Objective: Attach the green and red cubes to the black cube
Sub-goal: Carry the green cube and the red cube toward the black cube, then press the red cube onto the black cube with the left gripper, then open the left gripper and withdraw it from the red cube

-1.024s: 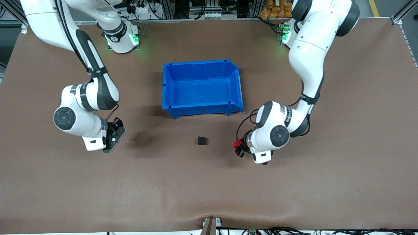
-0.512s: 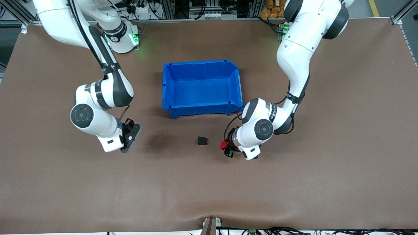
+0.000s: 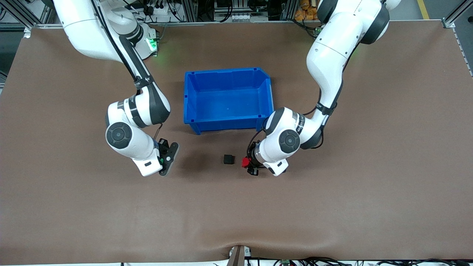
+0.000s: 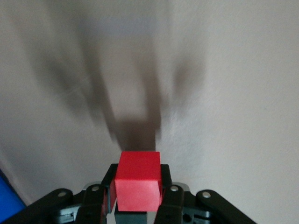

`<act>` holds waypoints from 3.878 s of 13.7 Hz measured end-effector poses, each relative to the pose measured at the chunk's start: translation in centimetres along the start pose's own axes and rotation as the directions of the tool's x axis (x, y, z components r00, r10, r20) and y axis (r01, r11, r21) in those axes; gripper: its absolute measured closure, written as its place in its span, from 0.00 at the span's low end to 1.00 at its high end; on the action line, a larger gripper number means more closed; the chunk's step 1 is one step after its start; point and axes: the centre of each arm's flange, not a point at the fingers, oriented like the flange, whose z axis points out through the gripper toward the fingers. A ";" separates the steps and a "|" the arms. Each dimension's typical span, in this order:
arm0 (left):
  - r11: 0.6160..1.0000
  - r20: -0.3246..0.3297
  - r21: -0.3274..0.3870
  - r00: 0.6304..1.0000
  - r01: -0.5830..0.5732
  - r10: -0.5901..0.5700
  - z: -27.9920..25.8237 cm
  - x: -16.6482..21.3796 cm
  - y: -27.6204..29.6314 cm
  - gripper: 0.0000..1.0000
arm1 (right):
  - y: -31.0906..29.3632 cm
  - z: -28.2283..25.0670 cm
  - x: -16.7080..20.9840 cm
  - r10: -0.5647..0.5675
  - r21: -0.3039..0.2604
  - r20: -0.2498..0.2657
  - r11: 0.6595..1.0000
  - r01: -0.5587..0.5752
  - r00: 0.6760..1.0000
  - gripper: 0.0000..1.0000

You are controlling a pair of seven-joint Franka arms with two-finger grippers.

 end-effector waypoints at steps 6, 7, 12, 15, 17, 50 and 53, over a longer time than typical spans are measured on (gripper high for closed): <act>1.000 0.004 -0.014 1.000 -0.013 0.013 1.0 -0.9 -0.5 0.61 | -0.8 1.2 2.3 -0.034 0.000 0.002 0.999 0.034 0.999 0.61; 1.000 0.006 -0.026 1.000 -0.016 0.016 1.4 -1.1 -0.6 0.61 | -0.9 1.4 2.5 -0.036 0.000 0.002 0.999 0.036 0.999 0.61; 0.998 0.017 -0.064 1.000 -0.025 0.026 2.6 -1.7 -0.9 0.61 | -2.3 1.9 5.1 -0.065 -0.023 -0.015 0.998 0.065 0.998 0.61; 0.996 0.033 -0.087 0.999 -0.027 0.030 3.1 -2.1 -1.0 0.61 | -3.9 3.2 7.3 -0.059 -0.048 -0.035 0.997 0.057 0.998 0.61; 0.996 0.035 -0.086 0.999 -0.028 0.031 3.2 -2.2 -1.1 0.61 | -4.9 3.9 8.4 -0.059 -0.048 -0.036 0.997 0.057 0.998 0.61; 0.903 -0.060 0.106 0.904 -0.415 0.423 -13.9 6.7 3.7 0.00 | -9.6 9.1 13.3 0.001 0.008 -0.029 1.000 -0.001 1.000 0.61; 0.814 -0.076 0.117 0.812 -0.569 0.579 -18.3 11.6 5.2 0.00 | -9.8 8.9 14.3 -0.010 -0.001 -0.041 1.000 0.010 0.999 0.61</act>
